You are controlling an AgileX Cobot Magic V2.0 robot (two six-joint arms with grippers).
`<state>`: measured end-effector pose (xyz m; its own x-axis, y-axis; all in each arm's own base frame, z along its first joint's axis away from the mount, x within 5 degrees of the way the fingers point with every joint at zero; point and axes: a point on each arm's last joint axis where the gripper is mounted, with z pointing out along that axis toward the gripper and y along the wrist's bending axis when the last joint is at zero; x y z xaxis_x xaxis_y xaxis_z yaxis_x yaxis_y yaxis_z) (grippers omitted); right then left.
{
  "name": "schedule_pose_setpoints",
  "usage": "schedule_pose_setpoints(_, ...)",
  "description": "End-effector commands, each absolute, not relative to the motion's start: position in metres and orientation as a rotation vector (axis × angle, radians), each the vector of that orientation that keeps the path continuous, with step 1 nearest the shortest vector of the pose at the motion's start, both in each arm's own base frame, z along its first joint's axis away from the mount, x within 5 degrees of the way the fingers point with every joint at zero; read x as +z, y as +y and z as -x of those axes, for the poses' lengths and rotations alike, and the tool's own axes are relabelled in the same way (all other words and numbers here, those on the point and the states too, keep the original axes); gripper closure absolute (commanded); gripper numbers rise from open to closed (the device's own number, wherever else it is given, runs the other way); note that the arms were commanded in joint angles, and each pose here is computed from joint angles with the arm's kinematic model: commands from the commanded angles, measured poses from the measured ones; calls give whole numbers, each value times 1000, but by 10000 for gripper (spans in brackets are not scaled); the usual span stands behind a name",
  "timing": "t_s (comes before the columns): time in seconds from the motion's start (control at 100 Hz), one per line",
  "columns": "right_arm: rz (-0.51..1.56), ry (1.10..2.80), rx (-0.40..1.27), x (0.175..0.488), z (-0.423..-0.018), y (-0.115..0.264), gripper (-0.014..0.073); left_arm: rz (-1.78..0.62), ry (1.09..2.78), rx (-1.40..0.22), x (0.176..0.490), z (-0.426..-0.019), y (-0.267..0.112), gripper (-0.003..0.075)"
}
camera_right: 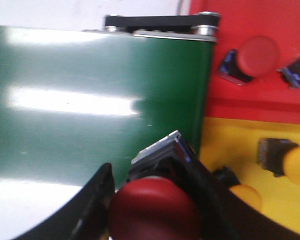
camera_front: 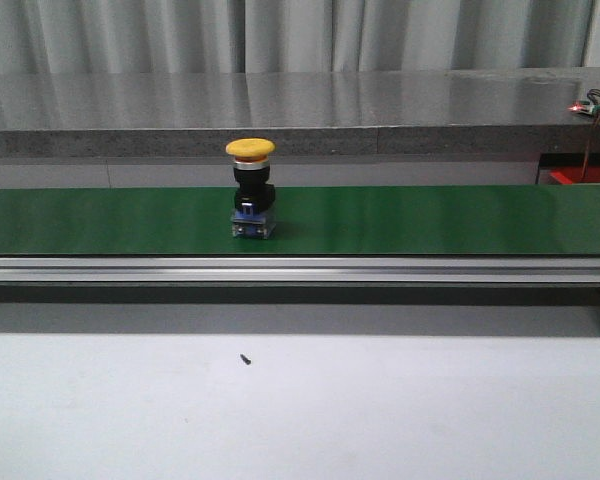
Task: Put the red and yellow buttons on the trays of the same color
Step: 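Carry the red button onto the red tray section and open the right gripper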
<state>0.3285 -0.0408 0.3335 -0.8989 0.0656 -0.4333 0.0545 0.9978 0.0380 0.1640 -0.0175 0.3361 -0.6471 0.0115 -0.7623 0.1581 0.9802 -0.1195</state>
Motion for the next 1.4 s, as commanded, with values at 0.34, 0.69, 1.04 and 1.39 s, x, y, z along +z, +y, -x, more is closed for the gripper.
schedule_pose_setpoints(0.34,-460,2410,-130,352,-319,-145,433,-96,2164,-225,351,-166,-18,740)
schedule_pose_setpoints(0.69,-589,2293,-207,319,-337,-200,433,-89,2153,-233,352,-166,-18,740)
schedule_pose_setpoints(1.04,-616,2348,-187,284,-372,-225,433,-88,2150,-233,352,-167,-18,740)
schedule_pose_setpoints(1.39,-648,2466,-80,269,-406,-241,433,-83,2132,-228,353,-168,-18,740)
